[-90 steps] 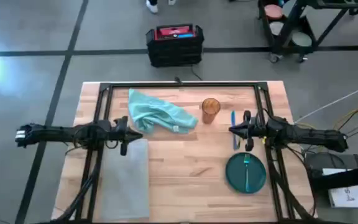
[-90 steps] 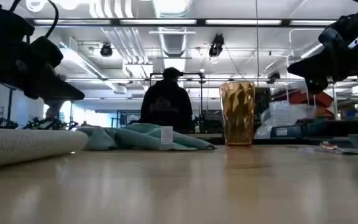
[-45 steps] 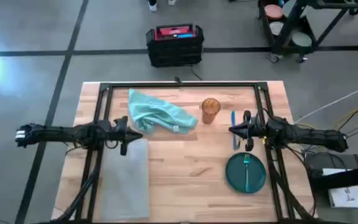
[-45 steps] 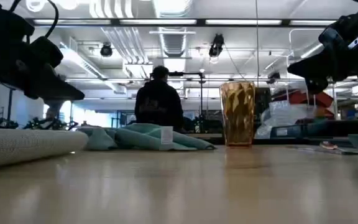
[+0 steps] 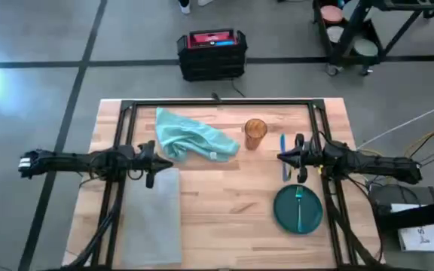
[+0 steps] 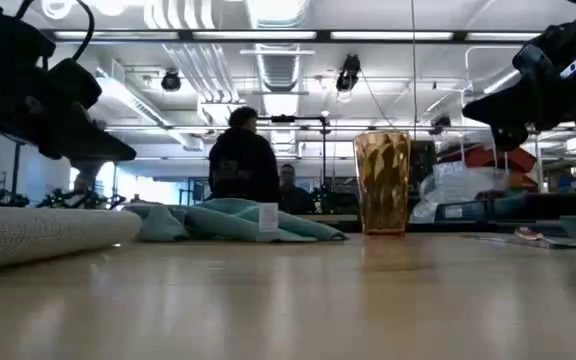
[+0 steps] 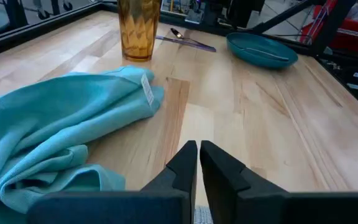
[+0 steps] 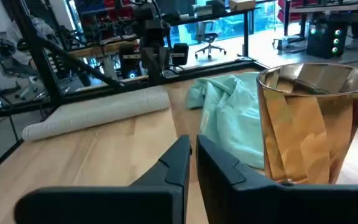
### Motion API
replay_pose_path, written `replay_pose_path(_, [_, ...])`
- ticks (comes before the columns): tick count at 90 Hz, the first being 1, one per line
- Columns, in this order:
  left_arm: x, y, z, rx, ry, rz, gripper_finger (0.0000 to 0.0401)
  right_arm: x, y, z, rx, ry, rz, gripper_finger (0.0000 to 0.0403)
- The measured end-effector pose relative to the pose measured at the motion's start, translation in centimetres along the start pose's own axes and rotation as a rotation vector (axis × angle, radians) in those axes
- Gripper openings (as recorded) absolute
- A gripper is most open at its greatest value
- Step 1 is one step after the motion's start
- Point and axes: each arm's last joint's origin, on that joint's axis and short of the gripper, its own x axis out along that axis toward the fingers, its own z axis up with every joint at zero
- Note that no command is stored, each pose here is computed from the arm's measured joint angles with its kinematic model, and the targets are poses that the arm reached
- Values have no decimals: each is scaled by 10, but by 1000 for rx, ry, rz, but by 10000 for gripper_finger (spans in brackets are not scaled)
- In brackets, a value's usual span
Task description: Set table place
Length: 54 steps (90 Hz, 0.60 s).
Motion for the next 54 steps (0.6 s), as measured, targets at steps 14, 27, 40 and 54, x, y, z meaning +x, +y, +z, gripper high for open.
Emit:
replay_pose_path(14, [0,0,0,0,0,0,8,0,0,0,0,0,0,14])
replay_pose_path(27, [0,0,0,0,0,0,8,0,0,0,0,0,0,14])
replay_pose_path(40, [0,0,0,0,0,0,8,0,0,0,0,0,0,14])
replay_pose_path(54, [0,2,1,8,-17,83,8,0,0,0,0,0,0,14])
